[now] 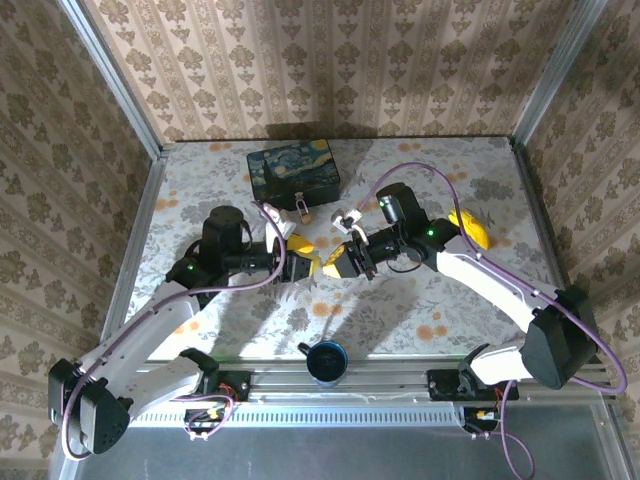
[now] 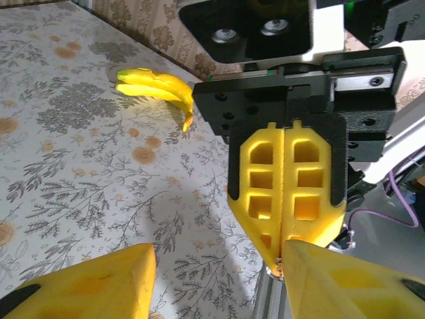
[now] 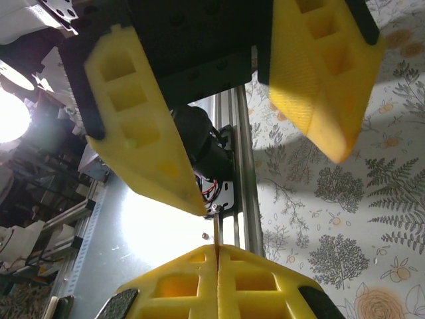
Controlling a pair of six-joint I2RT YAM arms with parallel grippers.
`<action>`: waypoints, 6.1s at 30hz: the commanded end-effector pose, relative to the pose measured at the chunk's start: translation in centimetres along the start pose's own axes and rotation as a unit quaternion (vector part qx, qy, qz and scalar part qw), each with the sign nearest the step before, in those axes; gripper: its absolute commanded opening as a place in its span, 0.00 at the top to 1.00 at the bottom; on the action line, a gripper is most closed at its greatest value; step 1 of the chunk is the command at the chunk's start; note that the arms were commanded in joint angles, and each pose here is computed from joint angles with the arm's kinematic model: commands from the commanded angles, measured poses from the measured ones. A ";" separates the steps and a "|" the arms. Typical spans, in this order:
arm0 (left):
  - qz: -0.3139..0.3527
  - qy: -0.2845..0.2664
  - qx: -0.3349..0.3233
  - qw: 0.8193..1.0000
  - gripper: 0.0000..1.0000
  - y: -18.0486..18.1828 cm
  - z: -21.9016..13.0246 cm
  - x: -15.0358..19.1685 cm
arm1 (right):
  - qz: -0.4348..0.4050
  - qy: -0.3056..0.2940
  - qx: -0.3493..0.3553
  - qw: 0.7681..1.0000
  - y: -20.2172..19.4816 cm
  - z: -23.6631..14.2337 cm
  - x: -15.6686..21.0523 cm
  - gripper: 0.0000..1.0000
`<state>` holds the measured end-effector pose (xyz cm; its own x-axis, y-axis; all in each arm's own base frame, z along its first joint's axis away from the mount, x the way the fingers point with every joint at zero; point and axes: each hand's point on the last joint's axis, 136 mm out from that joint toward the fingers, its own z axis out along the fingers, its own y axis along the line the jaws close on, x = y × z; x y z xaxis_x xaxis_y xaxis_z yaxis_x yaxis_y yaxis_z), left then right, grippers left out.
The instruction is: Unlock a padlock with a key
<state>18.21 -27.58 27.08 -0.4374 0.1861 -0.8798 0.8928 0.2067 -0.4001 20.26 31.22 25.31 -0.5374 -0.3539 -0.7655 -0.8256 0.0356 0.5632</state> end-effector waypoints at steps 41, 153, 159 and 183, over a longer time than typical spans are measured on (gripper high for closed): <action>-0.037 0.029 0.047 0.998 1.00 -0.6 1.4 2.0 | -0.012 -0.027 -0.012 0.999 -0.3 0.1 -1.8 1.00; -0.249 -0.225 -0.112 0.935 1.00 7.7 -5.0 -4.5 | 0.139 -0.323 0.106 0.930 -6.5 2.2 -7.1 0.45; -0.248 -0.229 -0.111 0.935 1.00 7.7 -5.1 -4.7 | 0.138 -0.324 0.105 0.930 -6.5 2.2 -7.3 0.45; -0.250 -0.234 -0.096 0.934 1.00 7.3 -5.1 -5.1 | 0.098 -0.341 0.089 0.931 -5.5 2.0 -10.0 0.59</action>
<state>26.75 -22.26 29.05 -0.6757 -0.4006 -0.6189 0.5058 0.3588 -0.7845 29.61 36.33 26.98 -0.6621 0.3290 -0.6733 -0.6343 0.2324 0.7373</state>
